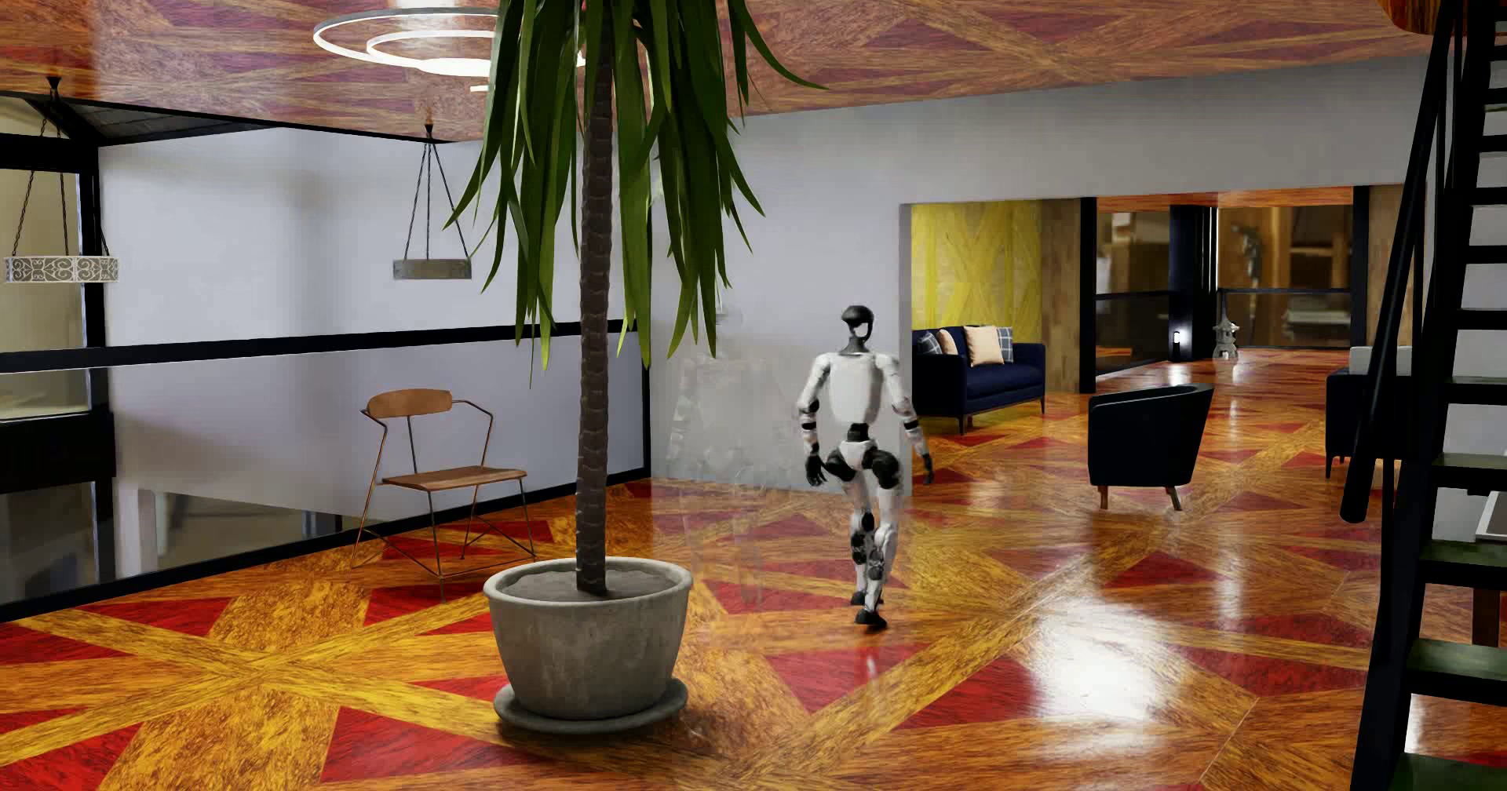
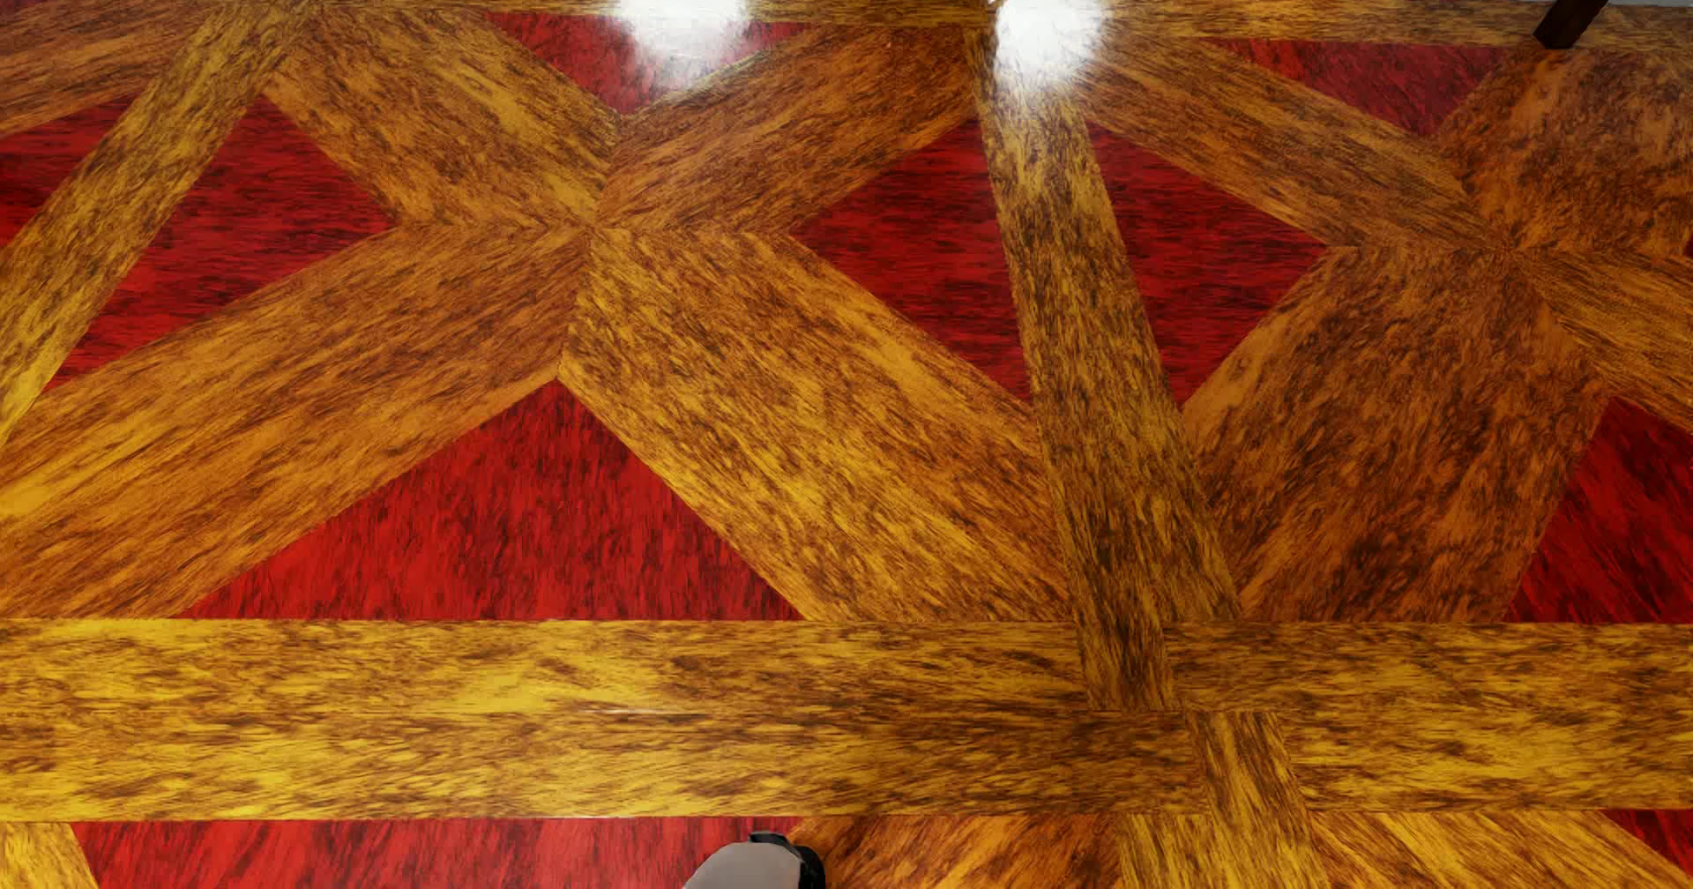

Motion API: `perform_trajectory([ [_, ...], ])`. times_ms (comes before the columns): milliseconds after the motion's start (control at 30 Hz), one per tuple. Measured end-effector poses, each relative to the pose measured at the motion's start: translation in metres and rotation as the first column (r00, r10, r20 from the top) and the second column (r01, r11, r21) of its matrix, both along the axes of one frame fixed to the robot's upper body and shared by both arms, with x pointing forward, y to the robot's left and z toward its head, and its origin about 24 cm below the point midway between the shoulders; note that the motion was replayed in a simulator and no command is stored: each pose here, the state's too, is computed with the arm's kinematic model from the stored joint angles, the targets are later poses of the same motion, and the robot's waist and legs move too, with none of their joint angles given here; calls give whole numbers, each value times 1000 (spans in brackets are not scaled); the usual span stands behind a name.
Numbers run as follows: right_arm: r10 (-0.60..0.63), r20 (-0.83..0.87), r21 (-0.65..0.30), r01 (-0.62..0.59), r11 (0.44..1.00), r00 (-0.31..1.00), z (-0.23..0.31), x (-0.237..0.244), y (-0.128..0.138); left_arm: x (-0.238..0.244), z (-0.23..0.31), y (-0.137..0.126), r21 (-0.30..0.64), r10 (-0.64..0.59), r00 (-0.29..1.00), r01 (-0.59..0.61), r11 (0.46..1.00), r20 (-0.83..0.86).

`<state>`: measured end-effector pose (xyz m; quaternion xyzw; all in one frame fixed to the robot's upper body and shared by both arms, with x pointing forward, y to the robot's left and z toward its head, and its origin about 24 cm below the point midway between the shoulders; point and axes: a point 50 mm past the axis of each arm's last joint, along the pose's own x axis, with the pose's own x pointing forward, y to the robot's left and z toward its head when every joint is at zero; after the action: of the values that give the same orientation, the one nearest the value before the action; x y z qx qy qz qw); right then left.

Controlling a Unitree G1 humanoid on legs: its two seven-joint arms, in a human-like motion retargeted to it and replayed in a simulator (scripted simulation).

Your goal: Go to the plant

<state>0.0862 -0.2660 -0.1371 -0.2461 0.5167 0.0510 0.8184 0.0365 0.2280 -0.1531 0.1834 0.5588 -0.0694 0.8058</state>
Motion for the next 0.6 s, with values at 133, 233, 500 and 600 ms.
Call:
perform_trajectory([
  [133,13,37,15,-14,1000,999,4,6,4,-61,-4,1,13,24,985,-22,1000,-173],
  [233,3,12,60,-4,998,1000,-2,-11,19,-99,-1,-1,15,47,962,-44,999,-269],
  [500,225,89,222,-239,945,970,-5,13,99,-62,-2,23,73,-21,975,38,997,-219],
  [600,132,-10,151,-129,980,991,-12,-8,64,-12,7,34,89,12,999,-9,996,-39],
])
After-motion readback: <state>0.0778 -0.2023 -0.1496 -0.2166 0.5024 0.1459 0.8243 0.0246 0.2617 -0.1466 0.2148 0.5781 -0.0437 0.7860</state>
